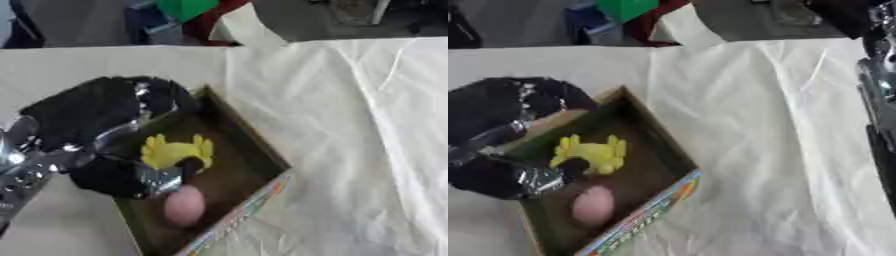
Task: Pick up objects on the table and place them in the box.
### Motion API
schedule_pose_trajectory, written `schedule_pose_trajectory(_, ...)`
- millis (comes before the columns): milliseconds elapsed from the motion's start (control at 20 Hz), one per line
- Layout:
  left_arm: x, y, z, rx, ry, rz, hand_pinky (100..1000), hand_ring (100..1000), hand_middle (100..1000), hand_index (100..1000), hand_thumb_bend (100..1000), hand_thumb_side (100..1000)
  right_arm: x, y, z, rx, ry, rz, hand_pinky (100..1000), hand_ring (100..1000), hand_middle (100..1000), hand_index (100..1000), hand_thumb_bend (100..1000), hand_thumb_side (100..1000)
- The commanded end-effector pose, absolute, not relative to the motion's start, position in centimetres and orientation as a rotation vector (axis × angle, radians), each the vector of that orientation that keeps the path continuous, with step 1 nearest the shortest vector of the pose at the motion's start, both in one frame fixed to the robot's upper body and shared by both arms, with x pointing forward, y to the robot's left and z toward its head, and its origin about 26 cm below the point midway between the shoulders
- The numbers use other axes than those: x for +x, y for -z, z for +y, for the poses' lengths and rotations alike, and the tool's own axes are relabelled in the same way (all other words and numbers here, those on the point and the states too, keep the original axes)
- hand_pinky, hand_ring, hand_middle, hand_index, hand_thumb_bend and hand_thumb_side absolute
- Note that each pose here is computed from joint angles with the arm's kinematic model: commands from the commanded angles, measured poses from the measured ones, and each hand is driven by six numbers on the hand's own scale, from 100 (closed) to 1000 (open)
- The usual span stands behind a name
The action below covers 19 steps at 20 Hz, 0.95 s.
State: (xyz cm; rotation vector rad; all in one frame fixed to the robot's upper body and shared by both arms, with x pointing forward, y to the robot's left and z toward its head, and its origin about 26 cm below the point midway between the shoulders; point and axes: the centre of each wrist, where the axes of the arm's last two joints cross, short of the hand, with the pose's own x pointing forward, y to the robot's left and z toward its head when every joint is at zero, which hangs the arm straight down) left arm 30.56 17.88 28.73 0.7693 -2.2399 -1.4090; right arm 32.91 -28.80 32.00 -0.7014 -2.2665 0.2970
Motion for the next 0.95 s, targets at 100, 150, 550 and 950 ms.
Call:
schedule_pose_trajectory(100, 30.5, -30.1, 20.4, 0.668, 0.897, -2.461, 549, 781, 739, 902, 100, 1000, 32.2, -33.0, -28.4, -0.724, -0.283, -2.328, 669, 712, 543, 807, 100, 398)
schedule_pose_trajectory(150, 30.6, -30.1, 21.0, 0.636, 0.786, -2.49, 548, 780, 739, 903, 100, 1000, 32.2, -33.0, -28.3, -0.722, -0.281, -2.337, 669, 712, 544, 808, 100, 398)
schedule_pose_trajectory(550, 30.7, -28.8, 25.6, 0.45, 0.072, -2.638, 528, 742, 704, 876, 114, 1000, 31.8, -33.2, -27.8, -0.739, -0.219, -2.471, 669, 726, 589, 821, 100, 426)
schedule_pose_trajectory(950, 30.3, -25.3, 28.4, 0.395, -0.235, -2.689, 535, 714, 667, 864, 143, 1000, 31.9, -32.4, -28.3, -0.785, -0.138, -2.629, 668, 757, 629, 832, 100, 467)
